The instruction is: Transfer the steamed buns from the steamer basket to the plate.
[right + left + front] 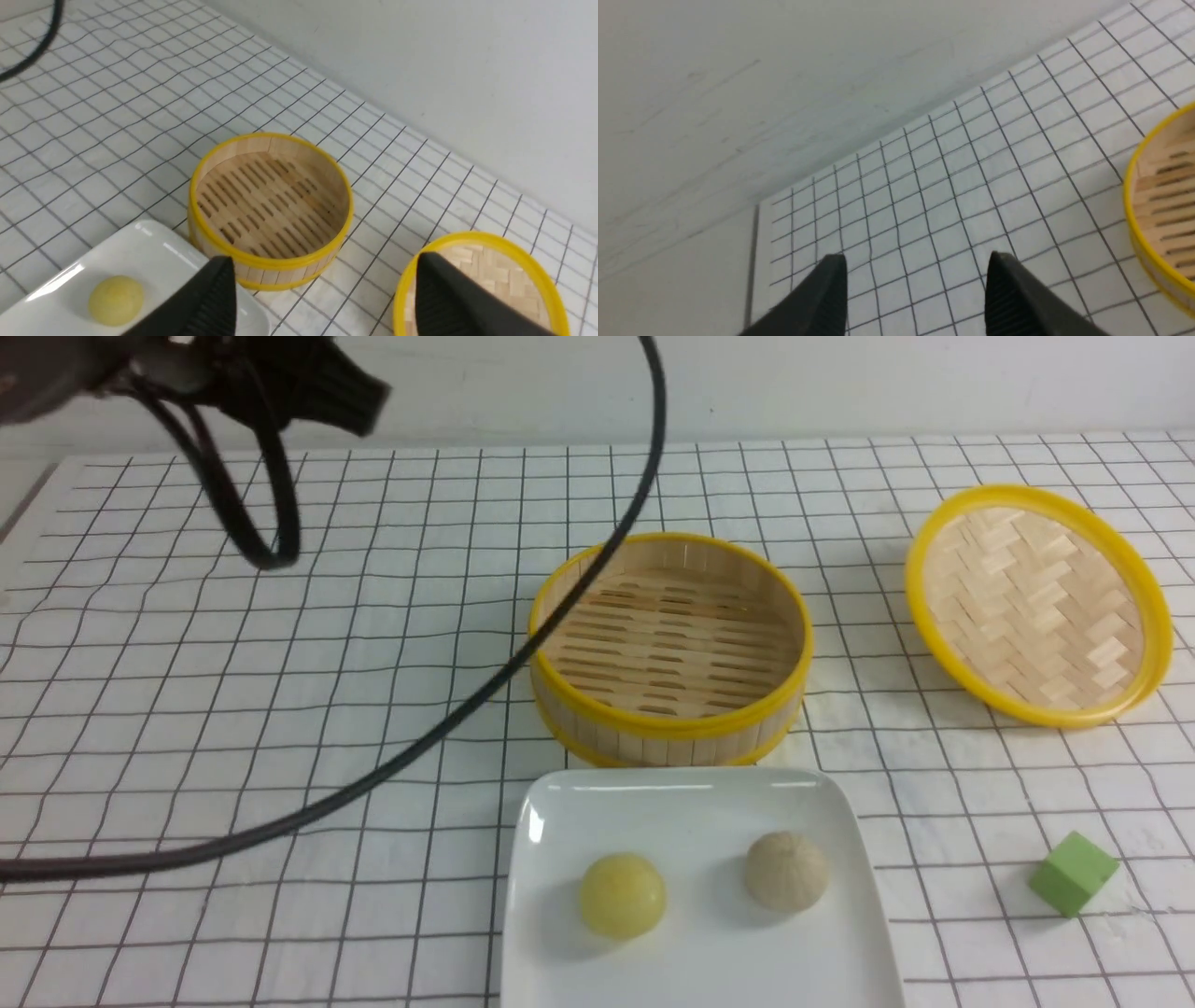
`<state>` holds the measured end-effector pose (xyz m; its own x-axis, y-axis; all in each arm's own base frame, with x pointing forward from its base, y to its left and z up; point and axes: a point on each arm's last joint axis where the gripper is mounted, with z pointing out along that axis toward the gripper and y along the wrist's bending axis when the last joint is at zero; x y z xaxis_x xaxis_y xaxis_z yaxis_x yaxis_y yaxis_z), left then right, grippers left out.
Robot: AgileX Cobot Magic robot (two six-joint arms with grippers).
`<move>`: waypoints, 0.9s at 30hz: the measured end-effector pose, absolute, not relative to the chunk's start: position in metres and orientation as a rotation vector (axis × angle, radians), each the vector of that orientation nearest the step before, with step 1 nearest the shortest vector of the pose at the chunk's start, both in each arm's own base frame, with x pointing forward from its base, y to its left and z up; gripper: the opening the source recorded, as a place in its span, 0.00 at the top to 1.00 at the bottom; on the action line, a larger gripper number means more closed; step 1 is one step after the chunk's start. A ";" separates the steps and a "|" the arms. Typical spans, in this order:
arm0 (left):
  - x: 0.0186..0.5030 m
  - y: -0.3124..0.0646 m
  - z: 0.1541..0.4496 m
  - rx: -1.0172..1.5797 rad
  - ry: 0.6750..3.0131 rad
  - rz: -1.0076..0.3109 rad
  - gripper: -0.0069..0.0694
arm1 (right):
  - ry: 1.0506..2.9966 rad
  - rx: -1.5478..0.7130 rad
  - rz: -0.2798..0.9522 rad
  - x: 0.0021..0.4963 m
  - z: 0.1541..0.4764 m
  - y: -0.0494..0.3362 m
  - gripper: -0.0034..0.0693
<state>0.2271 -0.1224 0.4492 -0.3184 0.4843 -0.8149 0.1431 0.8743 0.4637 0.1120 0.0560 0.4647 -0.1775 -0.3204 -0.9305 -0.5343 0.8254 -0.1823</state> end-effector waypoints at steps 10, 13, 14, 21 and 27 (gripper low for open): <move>0.181 -0.076 0.488 0.248 1.787 0.284 0.37 | 1.606 -0.484 0.128 0.083 0.486 0.033 0.26; 0.164 -0.062 0.499 0.201 1.750 0.245 0.37 | 1.547 -0.435 0.100 0.067 0.492 0.023 0.26; 0.164 -0.062 0.499 0.201 1.750 0.243 0.37 | 1.543 -0.431 0.099 0.066 0.492 0.022 0.26; 0.132 -0.037 0.511 0.132 1.719 0.116 0.37 | 1.427 -0.387 0.063 0.008 0.495 -0.002 0.26; 0.128 -0.035 0.512 0.130 1.713 0.081 0.37 | 1.389 -0.382 0.095 -0.050 0.478 -0.022 0.26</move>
<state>0.1279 -0.0353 0.5119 -0.1424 0.1332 -0.9808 0.0398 0.9909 0.1288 -0.0501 -0.0217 0.4783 0.1881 -0.1572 -0.9695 -0.2875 0.9350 -0.2074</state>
